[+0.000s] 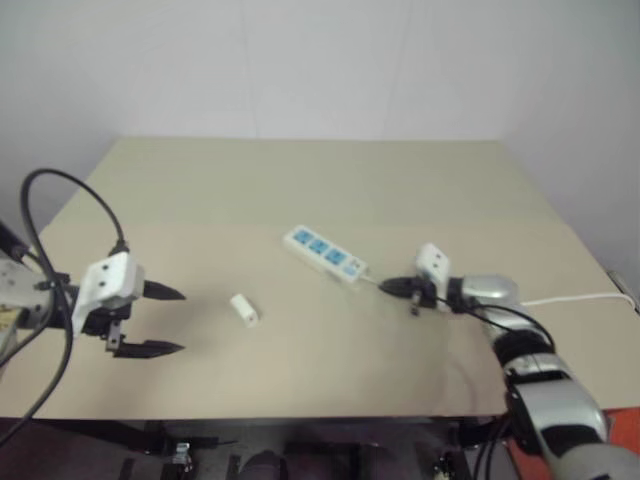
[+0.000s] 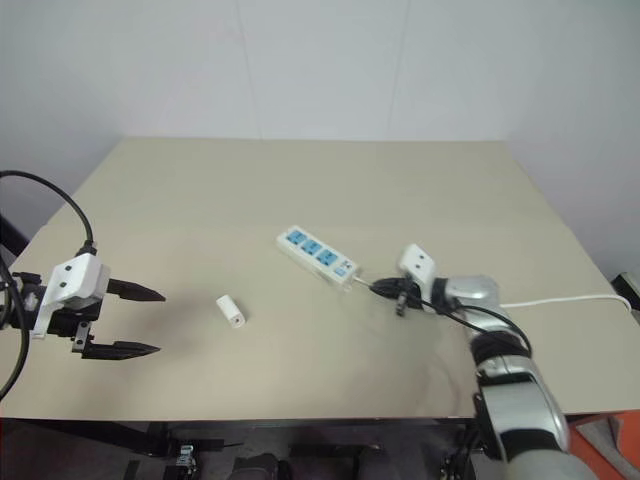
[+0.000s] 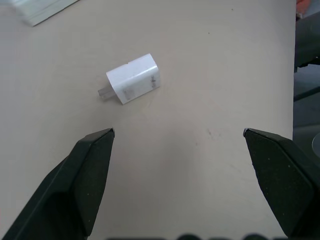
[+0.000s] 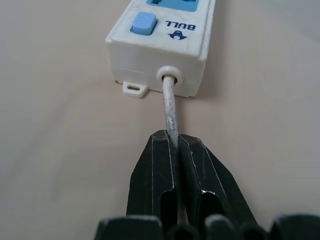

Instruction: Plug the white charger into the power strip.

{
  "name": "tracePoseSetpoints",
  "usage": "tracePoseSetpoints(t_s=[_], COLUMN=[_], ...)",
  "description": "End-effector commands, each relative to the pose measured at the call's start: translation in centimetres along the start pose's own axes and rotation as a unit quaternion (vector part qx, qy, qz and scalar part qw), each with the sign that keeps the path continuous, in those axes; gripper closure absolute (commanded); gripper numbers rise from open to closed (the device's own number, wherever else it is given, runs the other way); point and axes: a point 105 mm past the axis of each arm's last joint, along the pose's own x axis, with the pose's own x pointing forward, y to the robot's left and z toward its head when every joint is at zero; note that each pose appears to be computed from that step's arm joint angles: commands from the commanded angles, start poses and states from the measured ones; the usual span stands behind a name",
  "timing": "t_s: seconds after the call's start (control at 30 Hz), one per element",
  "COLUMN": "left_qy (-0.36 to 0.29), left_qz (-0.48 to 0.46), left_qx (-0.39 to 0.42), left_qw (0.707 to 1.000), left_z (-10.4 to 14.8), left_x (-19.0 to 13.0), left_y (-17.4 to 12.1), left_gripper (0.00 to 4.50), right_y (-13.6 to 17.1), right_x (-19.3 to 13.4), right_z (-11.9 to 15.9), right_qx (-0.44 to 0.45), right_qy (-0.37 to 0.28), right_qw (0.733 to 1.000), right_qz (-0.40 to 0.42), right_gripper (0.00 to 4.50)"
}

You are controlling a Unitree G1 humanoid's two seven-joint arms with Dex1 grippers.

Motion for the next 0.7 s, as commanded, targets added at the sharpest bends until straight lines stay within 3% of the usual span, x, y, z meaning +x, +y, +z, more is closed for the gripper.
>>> tracePoseSetpoints(t_s=[0.03,0.1,0.23,0.53,0.7], left_qy=[0.0,-0.001,-0.002,-0.001,-0.001], left_qz=[0.006,0.003,-0.004,-0.01,-0.01], left_qx=[0.022,0.022,0.024,0.031,0.033], left_qw=[1.0,1.0,1.0,0.999,0.999], left_z=[0.8,0.7,0.8,0.9,1.0], left_x=[-0.5,-0.3,0.2,0.2,0.2], left_y=[0.4,0.5,0.8,1.2,1.3], left_gripper=[0.0,0.0,0.0,0.0,0.0], right_y=[0.3,0.9,1.7,2.9,3.5], right_x=[-3.5,-4.5,-5.0,-5.0,-3.9], right_z=[2.0,1.1,0.4,1.9,3.3], right_qx=[-0.041,-0.034,-0.026,0.001,0.011], right_qy=[-0.035,-0.019,-0.012,-0.079,-0.12], right_qw=[0.999,0.999,1.0,0.996,0.991], right_qz=[0.007,0.004,-0.006,-0.04,-0.058], right_gripper=[4.5,4.5,3.24,0.06,0.02])
